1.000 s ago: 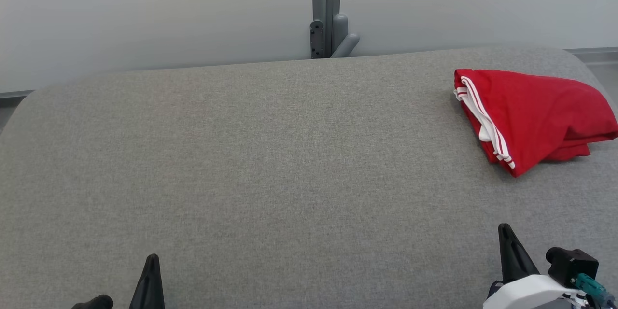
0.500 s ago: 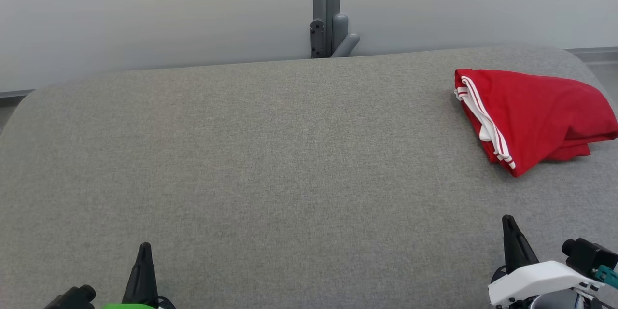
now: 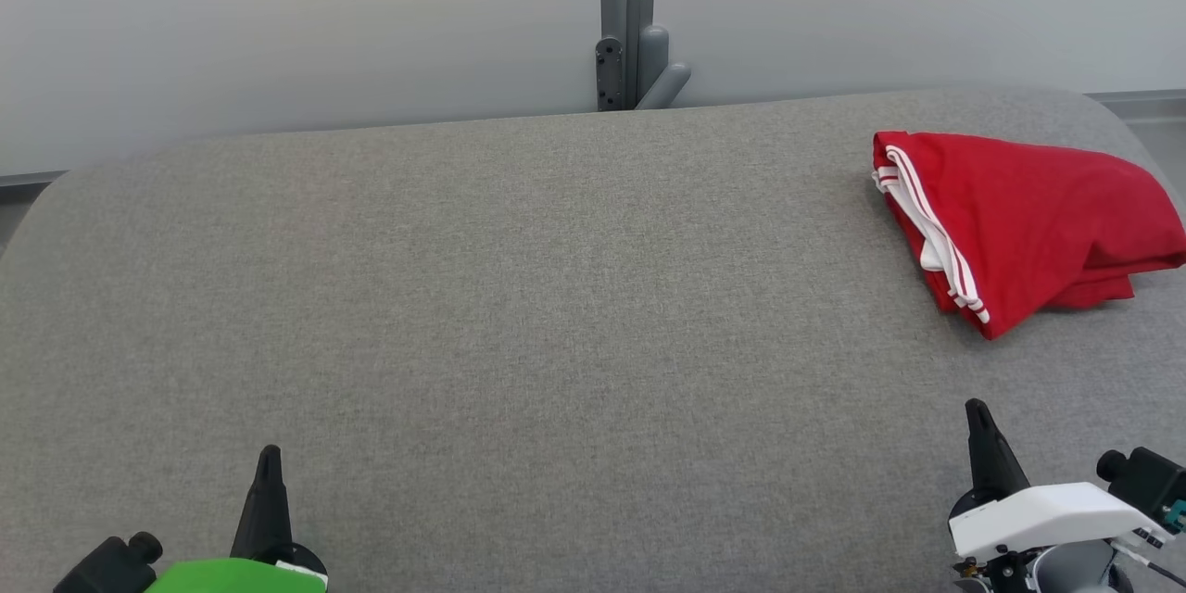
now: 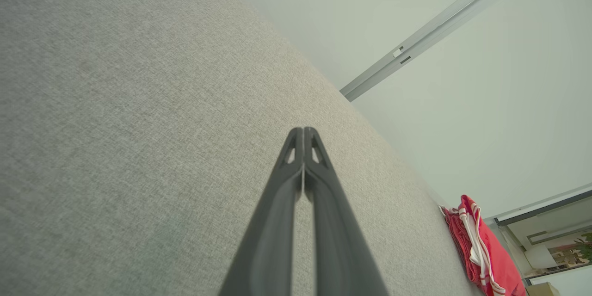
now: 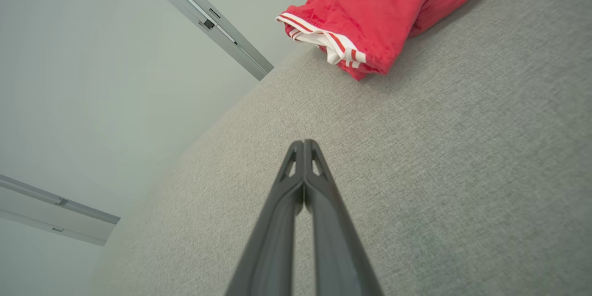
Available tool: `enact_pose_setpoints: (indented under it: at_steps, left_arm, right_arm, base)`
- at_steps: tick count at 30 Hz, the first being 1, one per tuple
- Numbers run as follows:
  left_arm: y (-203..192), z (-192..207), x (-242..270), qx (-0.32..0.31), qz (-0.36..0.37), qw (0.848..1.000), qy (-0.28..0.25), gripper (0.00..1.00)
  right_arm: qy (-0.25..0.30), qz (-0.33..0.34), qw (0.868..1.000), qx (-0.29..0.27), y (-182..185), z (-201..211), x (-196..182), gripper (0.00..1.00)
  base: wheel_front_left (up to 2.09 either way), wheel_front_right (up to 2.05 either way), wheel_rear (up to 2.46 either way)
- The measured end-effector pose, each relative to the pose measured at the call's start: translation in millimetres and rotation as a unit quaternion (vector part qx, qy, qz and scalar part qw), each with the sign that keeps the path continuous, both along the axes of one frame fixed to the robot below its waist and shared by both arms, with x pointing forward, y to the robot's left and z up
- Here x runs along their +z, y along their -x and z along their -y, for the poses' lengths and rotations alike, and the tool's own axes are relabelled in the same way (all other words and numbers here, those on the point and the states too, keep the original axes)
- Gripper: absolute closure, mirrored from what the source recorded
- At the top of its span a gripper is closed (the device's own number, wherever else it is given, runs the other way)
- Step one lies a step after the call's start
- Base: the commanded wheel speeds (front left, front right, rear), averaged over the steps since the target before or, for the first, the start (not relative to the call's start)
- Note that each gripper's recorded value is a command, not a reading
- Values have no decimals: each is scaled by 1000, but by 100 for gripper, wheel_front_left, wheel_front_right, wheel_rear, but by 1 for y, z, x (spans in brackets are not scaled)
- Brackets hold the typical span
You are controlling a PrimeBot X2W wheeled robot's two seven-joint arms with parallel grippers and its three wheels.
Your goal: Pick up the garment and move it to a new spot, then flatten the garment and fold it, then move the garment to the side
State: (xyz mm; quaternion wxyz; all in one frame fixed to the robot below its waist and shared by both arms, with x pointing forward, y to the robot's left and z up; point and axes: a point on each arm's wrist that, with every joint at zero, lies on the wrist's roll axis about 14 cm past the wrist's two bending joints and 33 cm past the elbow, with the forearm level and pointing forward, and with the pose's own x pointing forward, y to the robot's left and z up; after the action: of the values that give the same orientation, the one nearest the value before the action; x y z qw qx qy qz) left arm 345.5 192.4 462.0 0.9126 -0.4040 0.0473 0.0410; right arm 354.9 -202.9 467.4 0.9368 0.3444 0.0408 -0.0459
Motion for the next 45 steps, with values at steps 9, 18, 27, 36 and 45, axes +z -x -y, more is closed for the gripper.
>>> enact_pose_setpoints:
  at_steps: [9,18,27,36,45]
  left_arm:
    - [-6,-2,4,7,3,999,54,100]
    - [-12,-3,8,12,8,994,105,100]
    - [-17,-4,13,14,14,988,151,100]
    - [-21,-4,17,15,19,982,189,100]
    - [-25,-5,22,14,26,973,227,100]
  right_arm:
    - [-62,6,998,-7,-5,1,4,100]
    - [-125,9,992,-11,-9,1,7,100]
    - [-177,17,984,-13,-13,1,12,100]
    - [-224,23,974,-13,-17,0,16,100]
    - [-268,29,963,-13,-19,0,20,100]
  base:
    - [0,0,0]
    - [0,0,0]
    - [0,0,0]
    - [0,0,0]
    - [0,0,0]
